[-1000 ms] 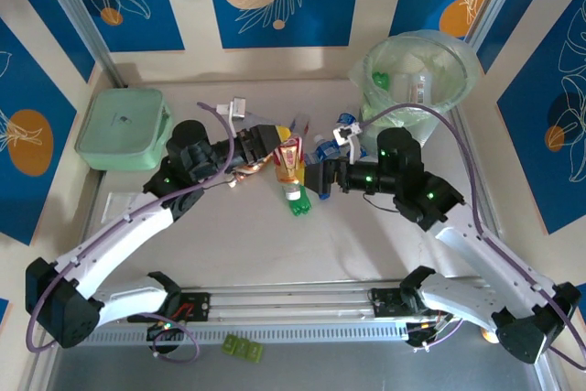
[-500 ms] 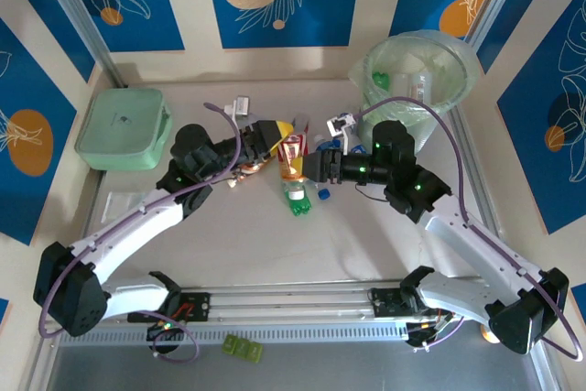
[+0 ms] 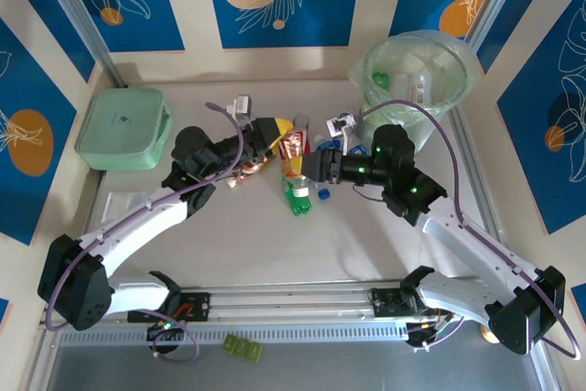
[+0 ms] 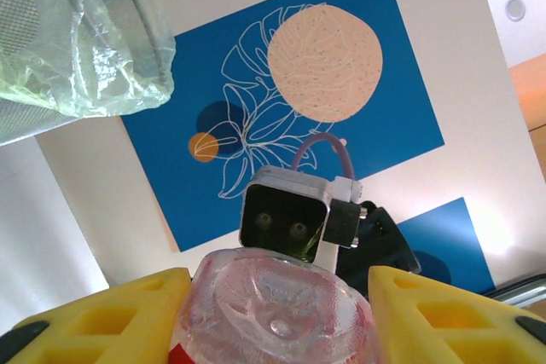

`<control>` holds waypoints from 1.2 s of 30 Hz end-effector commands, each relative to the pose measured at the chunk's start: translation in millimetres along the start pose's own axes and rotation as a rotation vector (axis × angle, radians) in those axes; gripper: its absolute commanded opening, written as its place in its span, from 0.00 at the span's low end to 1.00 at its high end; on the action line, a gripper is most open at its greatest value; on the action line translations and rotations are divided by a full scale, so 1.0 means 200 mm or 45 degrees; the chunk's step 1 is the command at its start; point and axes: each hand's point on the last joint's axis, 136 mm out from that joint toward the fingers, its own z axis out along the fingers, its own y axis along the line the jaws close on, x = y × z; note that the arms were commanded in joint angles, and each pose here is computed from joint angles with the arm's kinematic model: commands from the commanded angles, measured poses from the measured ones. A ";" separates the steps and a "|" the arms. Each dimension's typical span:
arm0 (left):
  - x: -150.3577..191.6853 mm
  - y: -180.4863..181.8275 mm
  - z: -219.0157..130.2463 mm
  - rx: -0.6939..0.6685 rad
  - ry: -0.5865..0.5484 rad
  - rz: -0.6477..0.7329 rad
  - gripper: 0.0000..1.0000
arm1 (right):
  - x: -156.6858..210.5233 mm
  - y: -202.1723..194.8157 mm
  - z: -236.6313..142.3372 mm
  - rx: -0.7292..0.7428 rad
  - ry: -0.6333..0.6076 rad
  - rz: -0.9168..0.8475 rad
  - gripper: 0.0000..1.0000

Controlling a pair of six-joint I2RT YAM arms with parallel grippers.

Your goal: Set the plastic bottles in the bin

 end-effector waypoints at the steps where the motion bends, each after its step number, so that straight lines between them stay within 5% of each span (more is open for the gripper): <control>1: 0.02 -0.09 0.00 0.096 0.031 0.039 0.51 | 0.00 0.01 0.00 -0.042 -0.002 0.014 0.55; 13: 0.03 -0.02 -0.06 -0.181 0.046 0.282 0.90 | 0.00 0.06 -0.08 0.015 -0.034 -0.055 0.47; 23: -0.01 -0.02 -0.30 -0.590 0.012 0.707 0.93 | -0.06 -0.04 -0.18 0.290 -0.122 -0.055 0.46; 29: -0.04 0.16 -0.43 -0.943 0.076 0.734 0.90 | -0.17 -0.21 -0.33 0.745 -0.163 -0.091 0.45; 36: -0.06 0.33 -0.50 -1.130 0.097 0.781 0.88 | -0.40 -0.33 -0.59 1.240 -0.243 -0.162 0.45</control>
